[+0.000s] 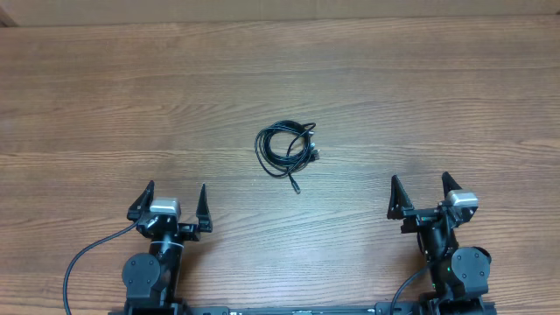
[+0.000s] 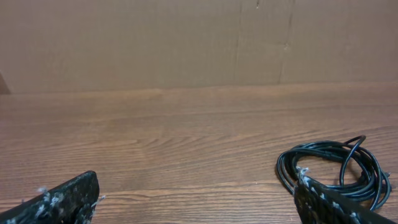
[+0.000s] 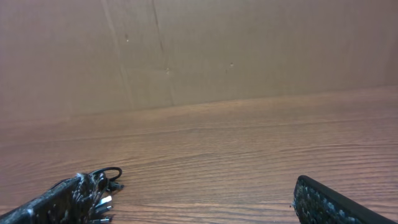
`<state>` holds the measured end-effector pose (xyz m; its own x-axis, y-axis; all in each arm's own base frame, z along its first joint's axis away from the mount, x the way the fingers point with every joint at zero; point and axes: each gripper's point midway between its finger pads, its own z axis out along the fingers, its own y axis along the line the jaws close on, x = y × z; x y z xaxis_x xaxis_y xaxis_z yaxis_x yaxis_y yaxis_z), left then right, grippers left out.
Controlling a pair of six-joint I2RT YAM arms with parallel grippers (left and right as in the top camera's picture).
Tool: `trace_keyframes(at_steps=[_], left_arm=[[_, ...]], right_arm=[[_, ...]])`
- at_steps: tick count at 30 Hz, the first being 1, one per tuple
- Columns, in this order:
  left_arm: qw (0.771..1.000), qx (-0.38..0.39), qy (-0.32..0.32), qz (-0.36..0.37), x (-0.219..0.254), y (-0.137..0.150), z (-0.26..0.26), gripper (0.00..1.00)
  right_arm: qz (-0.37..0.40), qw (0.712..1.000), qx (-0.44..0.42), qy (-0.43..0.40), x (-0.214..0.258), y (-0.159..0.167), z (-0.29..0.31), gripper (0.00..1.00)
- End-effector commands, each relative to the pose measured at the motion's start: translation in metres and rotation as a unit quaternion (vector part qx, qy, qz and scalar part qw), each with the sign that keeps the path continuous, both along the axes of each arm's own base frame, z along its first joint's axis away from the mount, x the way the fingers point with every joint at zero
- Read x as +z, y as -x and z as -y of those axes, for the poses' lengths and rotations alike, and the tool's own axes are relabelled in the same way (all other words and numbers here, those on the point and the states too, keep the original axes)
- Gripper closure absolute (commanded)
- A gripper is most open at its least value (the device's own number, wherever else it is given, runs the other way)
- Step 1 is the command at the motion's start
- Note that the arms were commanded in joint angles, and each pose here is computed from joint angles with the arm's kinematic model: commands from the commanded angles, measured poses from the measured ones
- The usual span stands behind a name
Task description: Untangle cables
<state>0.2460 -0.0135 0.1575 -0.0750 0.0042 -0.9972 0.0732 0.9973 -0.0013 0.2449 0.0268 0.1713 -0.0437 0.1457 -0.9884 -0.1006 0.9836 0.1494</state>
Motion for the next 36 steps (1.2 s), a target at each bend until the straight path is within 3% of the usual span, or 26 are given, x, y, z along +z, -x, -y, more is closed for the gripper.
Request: trace_keyframes(at_steps=[1,36], left_arm=[[1.0,-0.005,-0.008,0.002,-0.0005,0.0003,0.0011,0.01],[1.0,-0.001,-0.008,0.002,-0.0005,0.0002,-0.0006,0.01]], right_arm=[[0.003,1.0,0.004,0.001,-0.0014,0.0001,-0.0015,0.0],[0.004,1.0,-0.002,0.001,-0.0008,-0.0002,0.0007,0.0]])
